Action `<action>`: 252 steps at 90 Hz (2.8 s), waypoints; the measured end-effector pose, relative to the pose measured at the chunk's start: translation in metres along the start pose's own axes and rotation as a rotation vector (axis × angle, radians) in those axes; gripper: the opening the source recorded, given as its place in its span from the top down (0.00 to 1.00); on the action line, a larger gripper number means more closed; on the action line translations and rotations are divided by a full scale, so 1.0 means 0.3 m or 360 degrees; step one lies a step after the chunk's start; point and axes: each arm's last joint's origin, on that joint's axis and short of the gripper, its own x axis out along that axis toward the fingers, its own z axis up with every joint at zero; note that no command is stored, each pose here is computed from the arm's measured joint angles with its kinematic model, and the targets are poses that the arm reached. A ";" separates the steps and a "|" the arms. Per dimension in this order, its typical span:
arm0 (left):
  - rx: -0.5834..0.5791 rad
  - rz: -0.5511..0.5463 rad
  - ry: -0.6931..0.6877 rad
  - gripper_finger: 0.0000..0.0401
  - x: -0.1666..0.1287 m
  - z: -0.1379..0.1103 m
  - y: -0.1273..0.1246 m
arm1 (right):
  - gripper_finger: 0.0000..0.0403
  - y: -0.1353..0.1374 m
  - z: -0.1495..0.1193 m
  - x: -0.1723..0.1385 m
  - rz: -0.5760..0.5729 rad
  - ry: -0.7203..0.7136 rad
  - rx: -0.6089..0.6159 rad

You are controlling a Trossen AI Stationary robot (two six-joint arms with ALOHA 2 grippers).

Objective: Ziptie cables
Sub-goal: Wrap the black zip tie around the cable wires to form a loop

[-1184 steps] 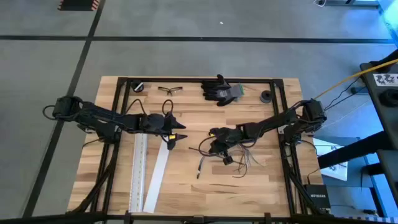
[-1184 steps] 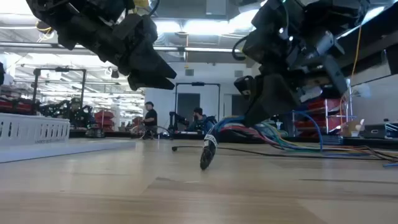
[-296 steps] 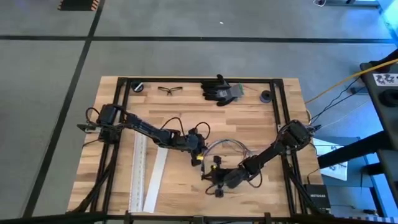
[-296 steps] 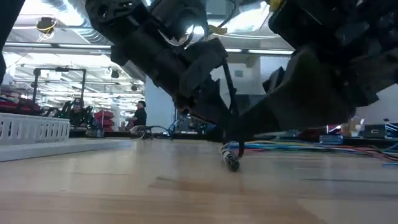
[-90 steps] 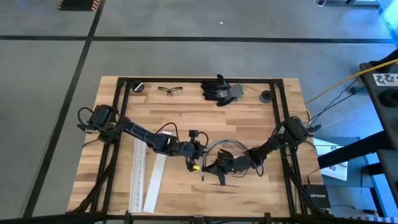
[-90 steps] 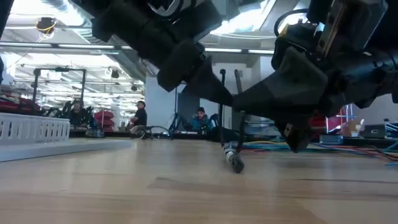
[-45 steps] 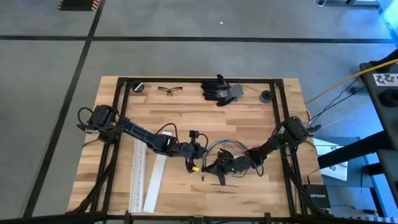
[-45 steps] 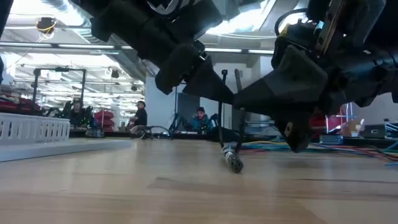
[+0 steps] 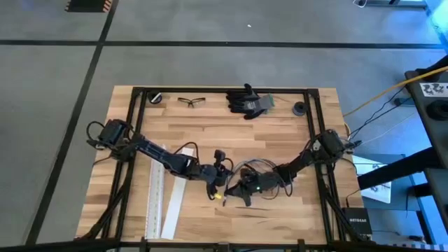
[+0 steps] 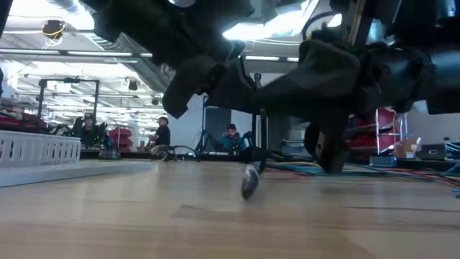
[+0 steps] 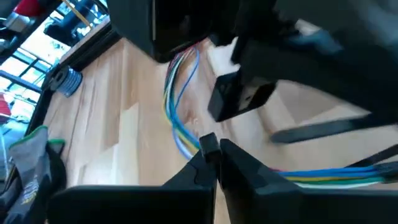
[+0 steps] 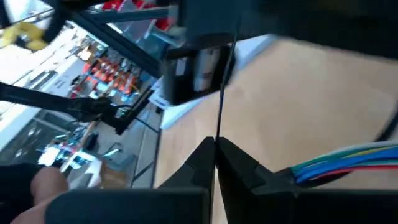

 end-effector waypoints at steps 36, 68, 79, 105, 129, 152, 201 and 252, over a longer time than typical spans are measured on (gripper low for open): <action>0.0050 -0.0023 0.0004 1.00 -0.007 0.003 -0.016 | 1.00 -0.003 -0.002 -0.003 -0.0006 0.0005 0.0001; 0.0078 -0.0015 0.0005 1.00 -0.015 0.010 -0.032 | 1.00 -0.002 -0.001 -0.003 -0.0007 -0.0013 0.0002; 0.0127 -0.0016 -0.0001 1.00 -0.021 0.014 -0.042 | 1.00 0.005 0.007 -0.003 0.0030 -0.0048 0.0014; 0.0233 0.0010 0.0002 1.00 -0.033 0.023 -0.062 | 1.00 -0.011 0.041 0.003 0.0016 -0.0121 0.0112; 0.0375 0.0097 0.0033 1.00 -0.051 0.034 -0.088 | 1.00 -0.008 0.055 0.003 0.0023 -0.0200 0.0214; 0.0485 0.0122 0.0041 1.00 -0.066 0.043 -0.112 | 1.00 0.004 0.084 0.000 0.0115 -0.0320 0.0239; 0.0244 0.0130 0.0044 1.00 -0.061 0.038 -0.107 | 0.95 0.007 0.113 0.010 0.0239 -0.0144 0.0117; -0.0138 0.0168 -0.0001 1.00 -0.058 0.044 -0.095 | 0.61 0.058 0.138 -0.071 0.0411 -0.0012 -0.0264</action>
